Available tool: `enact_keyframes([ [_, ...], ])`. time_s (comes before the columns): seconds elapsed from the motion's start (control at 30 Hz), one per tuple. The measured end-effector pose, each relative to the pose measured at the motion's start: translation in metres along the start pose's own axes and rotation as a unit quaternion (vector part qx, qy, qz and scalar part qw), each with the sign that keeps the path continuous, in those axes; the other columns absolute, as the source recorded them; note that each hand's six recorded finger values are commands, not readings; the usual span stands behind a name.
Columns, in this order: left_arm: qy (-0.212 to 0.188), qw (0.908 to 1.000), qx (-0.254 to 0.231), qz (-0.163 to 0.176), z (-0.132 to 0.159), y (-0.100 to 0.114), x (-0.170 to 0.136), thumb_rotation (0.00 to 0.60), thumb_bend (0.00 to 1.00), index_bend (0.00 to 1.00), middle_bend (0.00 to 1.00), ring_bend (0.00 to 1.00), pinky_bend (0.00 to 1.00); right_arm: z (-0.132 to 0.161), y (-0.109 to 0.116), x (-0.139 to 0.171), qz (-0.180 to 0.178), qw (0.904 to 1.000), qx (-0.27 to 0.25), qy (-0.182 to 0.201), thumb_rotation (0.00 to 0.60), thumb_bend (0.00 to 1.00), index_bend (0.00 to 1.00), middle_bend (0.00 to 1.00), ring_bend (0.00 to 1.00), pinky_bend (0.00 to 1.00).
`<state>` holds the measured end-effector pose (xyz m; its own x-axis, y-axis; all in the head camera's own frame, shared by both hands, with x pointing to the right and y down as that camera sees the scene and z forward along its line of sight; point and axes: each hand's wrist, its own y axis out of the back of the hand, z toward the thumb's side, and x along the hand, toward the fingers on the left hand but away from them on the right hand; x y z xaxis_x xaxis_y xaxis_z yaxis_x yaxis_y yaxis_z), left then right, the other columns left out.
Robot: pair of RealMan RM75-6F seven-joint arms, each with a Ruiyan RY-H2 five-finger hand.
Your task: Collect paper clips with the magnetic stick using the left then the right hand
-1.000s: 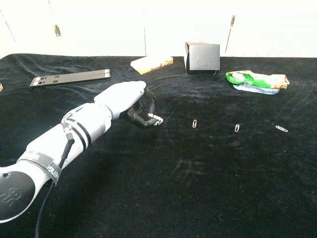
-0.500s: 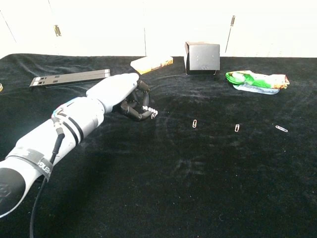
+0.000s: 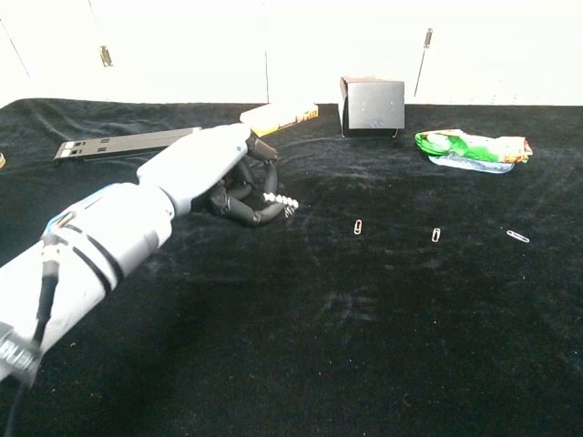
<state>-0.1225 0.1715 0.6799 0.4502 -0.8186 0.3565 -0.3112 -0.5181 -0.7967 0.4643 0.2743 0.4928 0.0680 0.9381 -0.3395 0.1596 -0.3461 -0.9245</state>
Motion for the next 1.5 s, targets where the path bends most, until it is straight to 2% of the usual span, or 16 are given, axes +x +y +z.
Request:
enact_keyframes([
  [0.13,-0.012,0.9999,-0.001,-0.003,0.015,-0.006,-0.012,0.600,0.48,0.84,1.00,1.00,1.00,0.002,0.005,0.005,-0.010,0.9999,-0.004,0.010,0.600,0.29,0.00,0.00,0.00,0.00],
  [0.43,-0.032,0.9991,-0.011,-0.026,0.040,-0.026,-0.012,0.600,0.49,0.84,1.00,1.00,1.00,0.005,0.006,0.016,-0.010,0.9997,-0.004,0.020,0.600,0.29,0.00,0.00,0.00,0.00],
  [0.87,-0.061,0.9957,-0.035,-0.060,0.071,-0.052,-0.010,0.600,0.49,0.84,1.00,1.00,1.00,-0.005,0.010,0.038,-0.020,0.9998,-0.004,-0.003,0.600,0.29,0.00,0.00,0.00,0.00],
  [1.13,-0.065,0.9946,-0.028,-0.076,0.075,-0.066,-0.007,0.600,0.49,0.84,1.00,1.00,1.00,-0.010,0.013,0.050,-0.031,0.9994,-0.004,-0.017,0.600,0.29,0.00,0.00,0.00,0.00],
  [1.5,-0.053,0.9960,-0.029,-0.066,0.067,-0.063,0.000,0.600,0.49,0.84,1.00,1.00,1.00,-0.010,0.012,0.044,-0.028,0.9995,-0.006,-0.014,0.600,0.29,0.00,0.00,0.00,0.00],
])
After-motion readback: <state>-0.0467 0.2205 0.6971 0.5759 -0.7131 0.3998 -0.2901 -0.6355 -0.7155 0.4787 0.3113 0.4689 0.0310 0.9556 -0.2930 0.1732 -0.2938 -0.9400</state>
